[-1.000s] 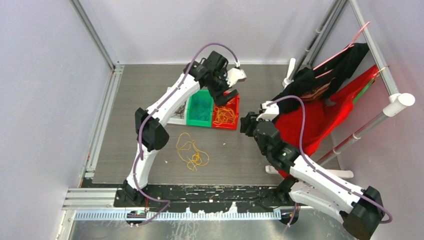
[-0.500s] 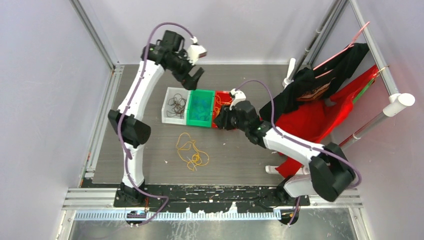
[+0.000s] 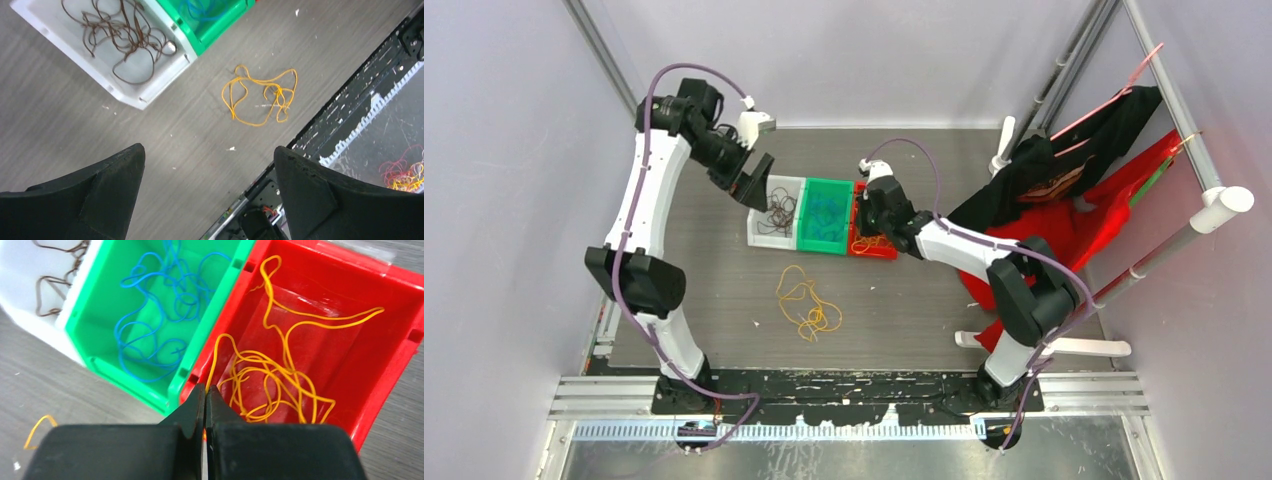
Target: Untangle the cables
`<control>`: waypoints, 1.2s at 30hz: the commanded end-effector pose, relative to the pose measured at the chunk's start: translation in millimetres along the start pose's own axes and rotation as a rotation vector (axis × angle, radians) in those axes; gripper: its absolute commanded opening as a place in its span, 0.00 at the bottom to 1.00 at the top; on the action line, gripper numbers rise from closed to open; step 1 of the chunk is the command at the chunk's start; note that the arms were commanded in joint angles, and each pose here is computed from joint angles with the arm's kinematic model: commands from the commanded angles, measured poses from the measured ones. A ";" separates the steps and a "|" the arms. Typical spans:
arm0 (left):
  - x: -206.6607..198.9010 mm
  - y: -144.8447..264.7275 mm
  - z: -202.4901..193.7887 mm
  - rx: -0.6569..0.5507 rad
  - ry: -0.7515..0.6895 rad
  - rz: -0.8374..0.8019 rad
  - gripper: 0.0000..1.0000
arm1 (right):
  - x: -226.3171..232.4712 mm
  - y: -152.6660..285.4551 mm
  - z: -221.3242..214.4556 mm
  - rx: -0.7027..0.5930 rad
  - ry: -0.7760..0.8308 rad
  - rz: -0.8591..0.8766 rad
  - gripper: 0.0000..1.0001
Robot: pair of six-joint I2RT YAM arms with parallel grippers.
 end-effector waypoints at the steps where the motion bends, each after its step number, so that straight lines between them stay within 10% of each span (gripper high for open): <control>1: -14.9 22.8 -17.4 -0.059 -0.039 -0.030 1.00 | -24.6 -9.2 22.0 -0.029 0.074 -0.141 0.01; 20: -24.9 16.4 -74.5 -0.037 -0.043 -0.085 1.00 | -59.2 -60.7 31.8 0.034 0.290 -0.304 0.03; 33: 11.2 29.3 -66.2 -0.157 -0.023 0.144 1.00 | -50.8 4.6 93.4 -0.116 0.253 -0.291 0.58; 36: 21.3 35.1 -64.5 -0.173 0.000 0.183 0.99 | -42.0 33.6 108.4 -0.181 0.203 -0.272 0.83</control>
Point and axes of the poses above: each gripper's point midway between its finger pads, its own y axis back along the fingers, its own x axis along the line the jaws close on, z = x × y, the point moved 1 cm from there along y, back along the fingers, and after that the axes turned 10 degrees about y, right-handed, at the moved point
